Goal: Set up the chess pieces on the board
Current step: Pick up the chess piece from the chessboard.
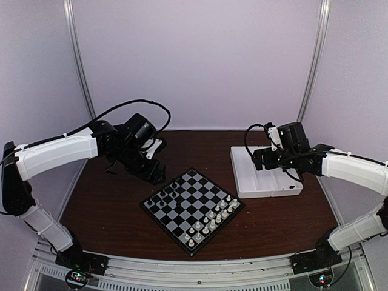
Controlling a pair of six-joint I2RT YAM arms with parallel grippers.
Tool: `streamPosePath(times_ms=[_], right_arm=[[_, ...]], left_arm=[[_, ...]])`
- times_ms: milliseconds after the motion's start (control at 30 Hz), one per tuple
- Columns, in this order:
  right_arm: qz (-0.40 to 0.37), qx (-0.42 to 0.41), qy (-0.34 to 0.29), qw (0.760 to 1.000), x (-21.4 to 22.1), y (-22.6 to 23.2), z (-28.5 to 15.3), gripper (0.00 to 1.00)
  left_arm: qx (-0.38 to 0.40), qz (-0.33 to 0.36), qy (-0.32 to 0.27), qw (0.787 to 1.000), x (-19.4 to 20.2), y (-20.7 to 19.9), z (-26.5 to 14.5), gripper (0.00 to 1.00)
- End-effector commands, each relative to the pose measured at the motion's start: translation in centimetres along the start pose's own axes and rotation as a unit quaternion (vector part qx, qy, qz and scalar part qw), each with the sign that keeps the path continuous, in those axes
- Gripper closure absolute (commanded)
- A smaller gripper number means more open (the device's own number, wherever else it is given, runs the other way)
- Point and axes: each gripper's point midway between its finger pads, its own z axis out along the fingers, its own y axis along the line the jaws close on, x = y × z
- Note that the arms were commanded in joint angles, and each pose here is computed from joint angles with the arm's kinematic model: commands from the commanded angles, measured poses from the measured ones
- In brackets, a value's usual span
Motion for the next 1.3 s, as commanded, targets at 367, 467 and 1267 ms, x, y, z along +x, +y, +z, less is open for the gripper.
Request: streamPosePath(times_ms=[367, 467, 1267], right_arm=[[0.012, -0.096, 0.042, 0.994, 0.5, 3.3, -0.7, 0.06], [0.014, -0.094, 0.036, 0.995, 0.4, 3.2, -0.9, 0.05], [0.011, -0.073, 0.047, 0.996, 1.3, 2.5, 0.0, 0.03]], left_arm=[[0.026, 0.048, 0.039, 0.998, 0.0, -5.7, 5.1, 0.41], [0.014, 0.057, 0.062, 0.996, 0.2, -6.2, 6.7, 0.49], [-0.024, 0.067, 0.117, 0.991, 1.4, -5.7, 11.3, 0.66]])
